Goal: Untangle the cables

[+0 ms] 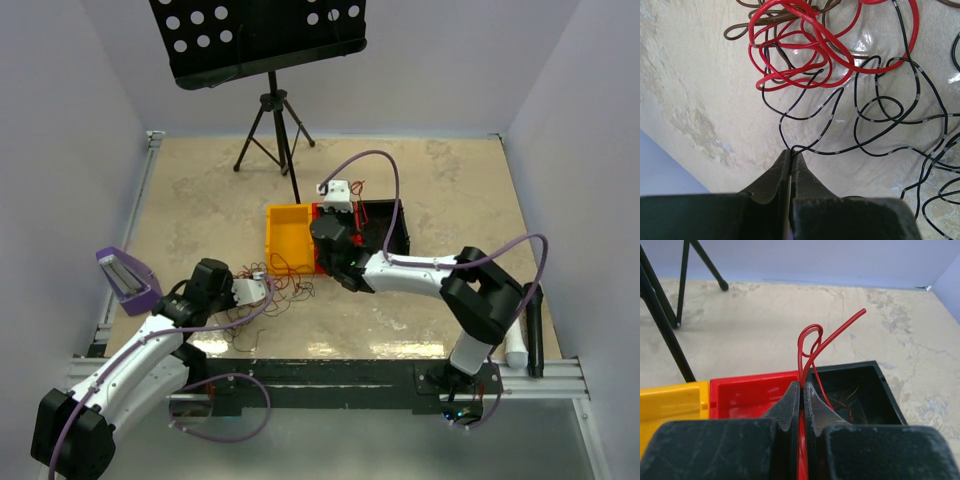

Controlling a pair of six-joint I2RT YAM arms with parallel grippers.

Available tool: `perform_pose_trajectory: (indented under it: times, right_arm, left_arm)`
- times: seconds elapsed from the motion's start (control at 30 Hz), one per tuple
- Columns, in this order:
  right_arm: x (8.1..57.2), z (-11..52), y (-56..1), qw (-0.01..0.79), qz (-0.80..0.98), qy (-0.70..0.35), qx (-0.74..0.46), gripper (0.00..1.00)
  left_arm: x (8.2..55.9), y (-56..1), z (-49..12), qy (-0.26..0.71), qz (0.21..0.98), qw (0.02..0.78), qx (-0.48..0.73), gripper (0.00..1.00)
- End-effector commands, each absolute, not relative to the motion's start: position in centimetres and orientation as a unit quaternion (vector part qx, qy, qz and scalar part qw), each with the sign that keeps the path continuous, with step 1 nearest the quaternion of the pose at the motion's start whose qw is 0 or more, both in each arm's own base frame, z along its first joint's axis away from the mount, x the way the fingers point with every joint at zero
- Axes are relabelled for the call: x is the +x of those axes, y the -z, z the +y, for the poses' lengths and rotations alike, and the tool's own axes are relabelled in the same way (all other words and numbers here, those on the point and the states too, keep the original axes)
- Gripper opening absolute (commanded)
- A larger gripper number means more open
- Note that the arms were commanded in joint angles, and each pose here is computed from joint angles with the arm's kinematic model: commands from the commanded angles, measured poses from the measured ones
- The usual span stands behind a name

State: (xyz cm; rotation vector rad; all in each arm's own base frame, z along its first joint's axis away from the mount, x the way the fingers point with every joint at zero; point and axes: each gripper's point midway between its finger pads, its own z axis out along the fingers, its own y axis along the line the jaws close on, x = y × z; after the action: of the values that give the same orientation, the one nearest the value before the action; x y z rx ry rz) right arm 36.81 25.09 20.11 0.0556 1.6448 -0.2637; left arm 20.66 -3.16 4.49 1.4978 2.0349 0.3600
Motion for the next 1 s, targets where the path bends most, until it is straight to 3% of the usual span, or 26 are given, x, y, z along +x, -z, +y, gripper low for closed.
perform_pose_trajectory:
  times: [0.0, 0.67, 0.97]
  right_arm:
    - [37.3, 25.8, -20.7, 0.685, 0.718, 0.1, 0.078, 0.0]
    - [32.4, 31.8, -21.2, 0.679, 0.734, 0.021, 0.024, 0.0]
    - [36.9, 29.2, -17.0, 0.6, 0.797, -0.009, 0.073, 0.0]
  left_arm:
    - [21.1, -4.7, -3.0, -0.143, 0.764, 0.299, 0.553, 0.0]
    - [21.0, -3.9, -3.0, -0.143, 0.766, 0.297, 0.552, 0.0]
    - [21.1, -4.0, -2.8, -0.149, 0.763, 0.299, 0.553, 0.0]
